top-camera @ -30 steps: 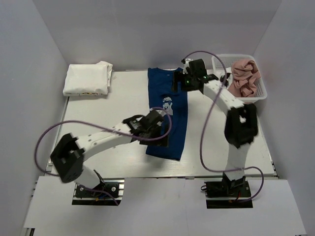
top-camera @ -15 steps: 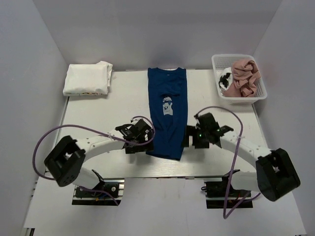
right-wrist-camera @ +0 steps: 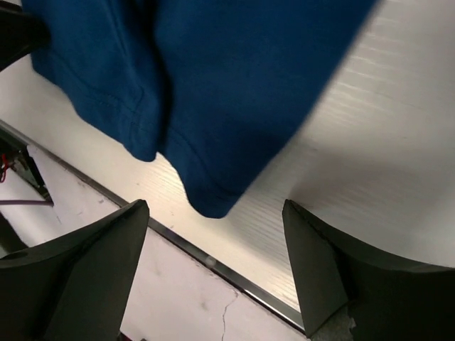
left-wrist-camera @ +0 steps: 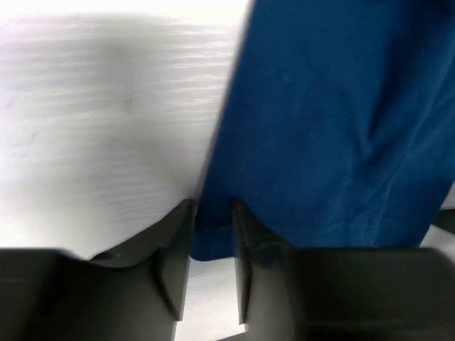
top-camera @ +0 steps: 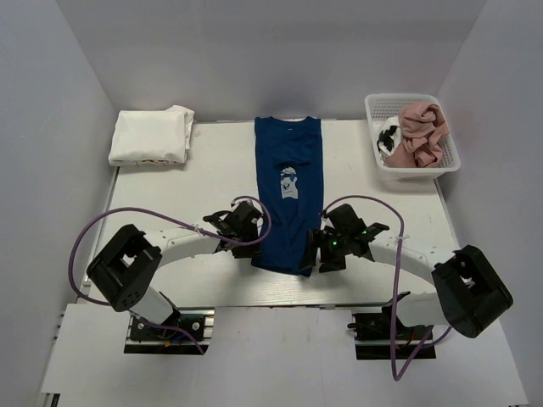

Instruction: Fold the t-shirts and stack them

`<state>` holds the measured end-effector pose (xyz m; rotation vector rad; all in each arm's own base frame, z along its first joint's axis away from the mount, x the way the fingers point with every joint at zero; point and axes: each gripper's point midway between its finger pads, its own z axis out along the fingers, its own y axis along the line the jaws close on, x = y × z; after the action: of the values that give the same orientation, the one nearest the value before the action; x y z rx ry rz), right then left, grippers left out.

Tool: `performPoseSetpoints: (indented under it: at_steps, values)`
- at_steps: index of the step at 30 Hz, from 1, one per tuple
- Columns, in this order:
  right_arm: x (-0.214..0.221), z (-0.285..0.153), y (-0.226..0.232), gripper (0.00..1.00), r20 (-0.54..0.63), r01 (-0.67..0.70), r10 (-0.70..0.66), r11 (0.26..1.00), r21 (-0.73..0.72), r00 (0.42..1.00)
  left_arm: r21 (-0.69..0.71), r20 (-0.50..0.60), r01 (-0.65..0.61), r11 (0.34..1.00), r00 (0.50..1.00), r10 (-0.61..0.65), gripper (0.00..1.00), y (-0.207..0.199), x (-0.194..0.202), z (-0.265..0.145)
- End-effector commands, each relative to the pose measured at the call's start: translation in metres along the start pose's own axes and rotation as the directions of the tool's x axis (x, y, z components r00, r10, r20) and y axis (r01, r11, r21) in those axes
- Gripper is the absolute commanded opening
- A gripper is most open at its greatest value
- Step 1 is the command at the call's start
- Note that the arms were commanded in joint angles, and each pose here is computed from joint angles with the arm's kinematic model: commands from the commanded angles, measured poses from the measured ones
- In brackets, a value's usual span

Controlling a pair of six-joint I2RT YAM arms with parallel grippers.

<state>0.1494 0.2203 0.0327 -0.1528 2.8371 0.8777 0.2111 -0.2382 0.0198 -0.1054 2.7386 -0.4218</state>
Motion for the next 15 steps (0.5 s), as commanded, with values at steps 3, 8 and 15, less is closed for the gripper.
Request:
performPoseSetpoints:
  at_steps: [3,8,15]
  values:
    - [0.003,0.008,0.006,0.65,-0.024,-0.010,0.010,1.000,-0.014,1.000,0.015,-0.091,-0.034,0.999,0.995,0.036,0.32,0.003,0.027,0.012]
    - [0.013,0.010,0.000,0.33,-0.052,-0.021,0.021,1.000,0.007,0.998,0.024,-0.131,-0.022,0.999,0.991,0.025,0.00,0.004,0.037,0.010]
    - [0.019,-0.002,-0.001,0.00,-0.030,0.013,-0.013,1.000,0.013,0.999,0.123,-0.167,0.014,0.992,0.986,0.007,0.00,0.005,0.061,-0.011]
